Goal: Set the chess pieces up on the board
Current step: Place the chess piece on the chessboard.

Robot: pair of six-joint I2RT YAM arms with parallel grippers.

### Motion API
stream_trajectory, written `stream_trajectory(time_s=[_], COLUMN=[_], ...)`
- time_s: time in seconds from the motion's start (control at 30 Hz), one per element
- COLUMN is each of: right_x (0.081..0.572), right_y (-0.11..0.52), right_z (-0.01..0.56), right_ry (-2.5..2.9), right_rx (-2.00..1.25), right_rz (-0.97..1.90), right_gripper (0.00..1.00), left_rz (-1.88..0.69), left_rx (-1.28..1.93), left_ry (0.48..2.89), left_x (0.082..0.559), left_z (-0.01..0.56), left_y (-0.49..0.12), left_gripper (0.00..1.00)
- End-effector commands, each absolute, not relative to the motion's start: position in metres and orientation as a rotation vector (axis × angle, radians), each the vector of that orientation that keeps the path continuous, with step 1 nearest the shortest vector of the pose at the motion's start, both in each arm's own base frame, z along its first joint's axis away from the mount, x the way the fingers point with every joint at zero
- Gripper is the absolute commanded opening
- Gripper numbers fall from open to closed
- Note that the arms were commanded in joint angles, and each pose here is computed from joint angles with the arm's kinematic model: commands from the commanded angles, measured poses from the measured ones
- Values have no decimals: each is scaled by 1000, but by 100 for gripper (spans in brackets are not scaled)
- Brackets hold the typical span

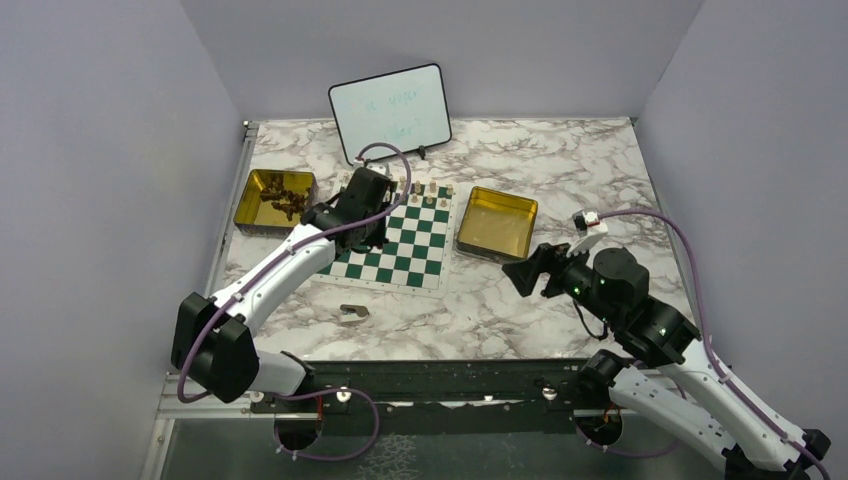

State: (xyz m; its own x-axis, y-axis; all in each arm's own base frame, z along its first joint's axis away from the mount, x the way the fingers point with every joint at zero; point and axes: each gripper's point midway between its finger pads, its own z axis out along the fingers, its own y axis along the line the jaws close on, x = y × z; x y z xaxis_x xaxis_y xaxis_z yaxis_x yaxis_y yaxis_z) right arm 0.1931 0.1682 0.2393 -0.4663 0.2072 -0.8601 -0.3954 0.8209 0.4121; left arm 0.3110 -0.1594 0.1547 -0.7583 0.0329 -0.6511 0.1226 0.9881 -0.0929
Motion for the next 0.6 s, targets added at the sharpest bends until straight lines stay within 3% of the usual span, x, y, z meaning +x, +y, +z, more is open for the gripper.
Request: stream_trajectory(time_s=[0.0, 0.57], right_x=[191, 190], right_y=[163, 155], right_z=[231, 228], right_ry=[1968, 1985], right_rx=[-126, -112], right_rz=[674, 637], right_gripper=[87, 87], left_rz=[-107, -84], left_rx=[81, 215], left_ry=[2400, 2400], left_x=[307, 295], left_z=[150, 115], left_y=[-158, -224], left_gripper=[16, 18])
